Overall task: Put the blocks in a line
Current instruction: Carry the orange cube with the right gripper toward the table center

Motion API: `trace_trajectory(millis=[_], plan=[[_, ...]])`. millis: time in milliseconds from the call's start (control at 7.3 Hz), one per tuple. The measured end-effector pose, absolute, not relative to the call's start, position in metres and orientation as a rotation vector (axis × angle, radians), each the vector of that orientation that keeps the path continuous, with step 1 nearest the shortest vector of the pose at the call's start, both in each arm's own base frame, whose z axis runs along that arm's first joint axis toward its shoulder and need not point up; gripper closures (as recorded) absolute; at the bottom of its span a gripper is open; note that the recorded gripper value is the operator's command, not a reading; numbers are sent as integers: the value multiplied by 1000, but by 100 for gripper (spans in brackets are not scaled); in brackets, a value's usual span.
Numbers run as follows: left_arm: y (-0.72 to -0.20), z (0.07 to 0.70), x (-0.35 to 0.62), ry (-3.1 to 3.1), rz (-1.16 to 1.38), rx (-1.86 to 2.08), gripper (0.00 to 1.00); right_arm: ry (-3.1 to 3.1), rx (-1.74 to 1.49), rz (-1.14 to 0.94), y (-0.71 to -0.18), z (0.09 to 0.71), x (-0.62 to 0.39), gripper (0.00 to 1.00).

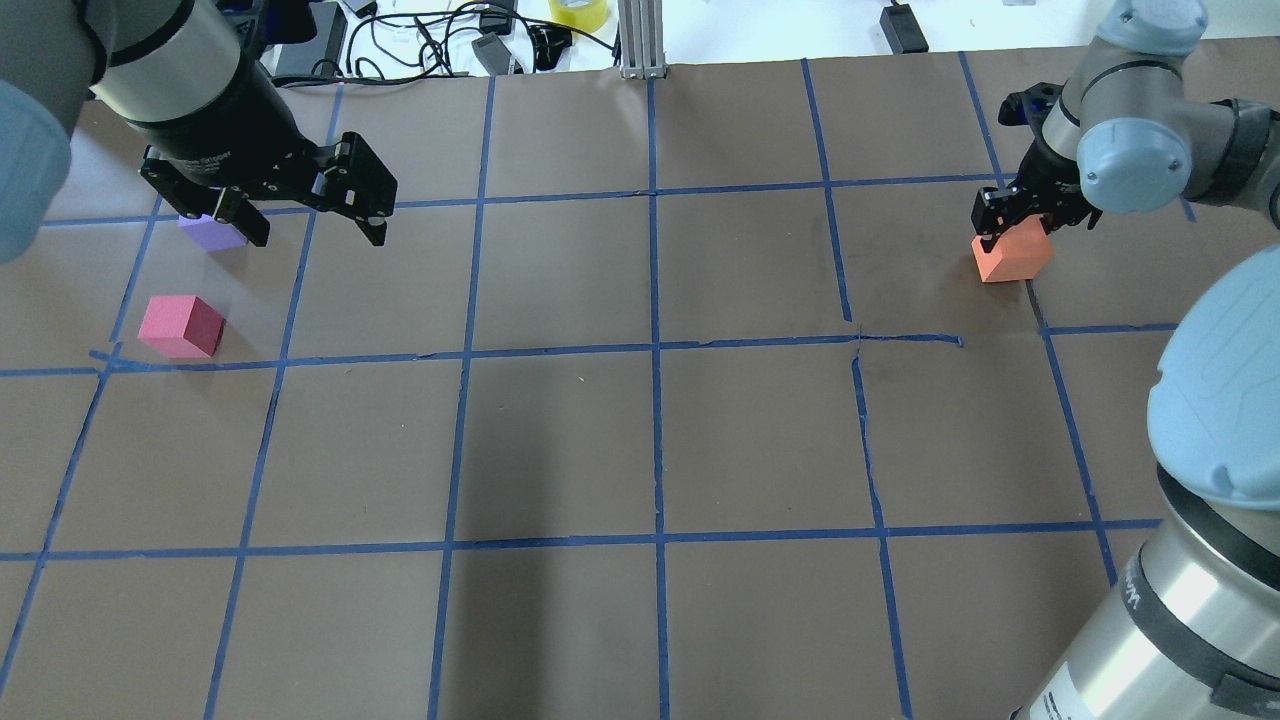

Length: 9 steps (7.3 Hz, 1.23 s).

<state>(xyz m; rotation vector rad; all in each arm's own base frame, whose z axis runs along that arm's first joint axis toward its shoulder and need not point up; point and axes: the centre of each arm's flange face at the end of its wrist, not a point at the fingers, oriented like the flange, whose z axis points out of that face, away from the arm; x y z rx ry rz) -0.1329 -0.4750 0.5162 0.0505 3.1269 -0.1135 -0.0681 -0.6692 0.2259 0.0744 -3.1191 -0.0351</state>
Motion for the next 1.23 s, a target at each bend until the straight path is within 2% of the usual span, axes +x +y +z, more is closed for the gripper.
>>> trace_trajectory(millis=[274,548,1233], plan=[[-475,515,-133,3128,-110,52,0,-3099,15,29,-666,272,-1,100],[-475,515,-134,3129,-107,53,0,-3111,-103,86,-657,294,111,100],[-475,514,-134,3128,-104,54,0,-3200,-341,87,-658,266,294,100]])
